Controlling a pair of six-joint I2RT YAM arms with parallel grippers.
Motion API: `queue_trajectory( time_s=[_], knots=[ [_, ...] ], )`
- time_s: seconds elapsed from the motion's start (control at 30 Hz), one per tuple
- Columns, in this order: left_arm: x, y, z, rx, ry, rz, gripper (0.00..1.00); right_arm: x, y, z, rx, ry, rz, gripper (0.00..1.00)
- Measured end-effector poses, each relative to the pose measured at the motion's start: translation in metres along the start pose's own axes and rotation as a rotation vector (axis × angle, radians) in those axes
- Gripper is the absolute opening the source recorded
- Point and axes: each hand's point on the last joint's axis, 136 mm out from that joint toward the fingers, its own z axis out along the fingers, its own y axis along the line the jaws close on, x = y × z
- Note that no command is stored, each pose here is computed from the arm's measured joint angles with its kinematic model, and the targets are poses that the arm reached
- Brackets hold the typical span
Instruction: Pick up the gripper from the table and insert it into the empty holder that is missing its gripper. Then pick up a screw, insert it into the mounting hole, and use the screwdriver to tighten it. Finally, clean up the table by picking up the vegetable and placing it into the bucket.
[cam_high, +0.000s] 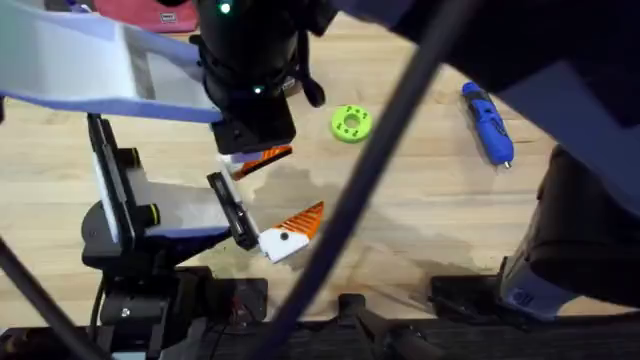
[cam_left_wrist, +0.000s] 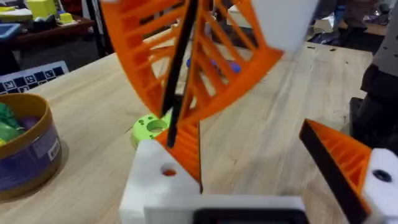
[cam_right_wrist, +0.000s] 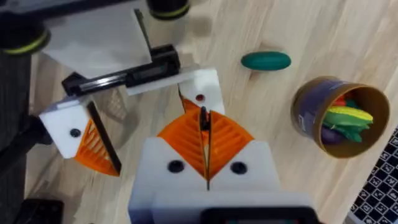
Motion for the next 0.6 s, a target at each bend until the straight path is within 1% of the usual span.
queue_trajectory(
  time_s=[0.23,0.6],
  knots=[
    [0.000,0.000,0.000,0.000,0.000,0.000,0.985,0.001,0.000,0.012,-0.020,0.019,0.001,0.006],
    [0.000,0.000,0.000,0.000,0.000,0.000,0.987,0.000,0.000,0.013,-0.021,0.019,0.001,0.006]
  ],
)
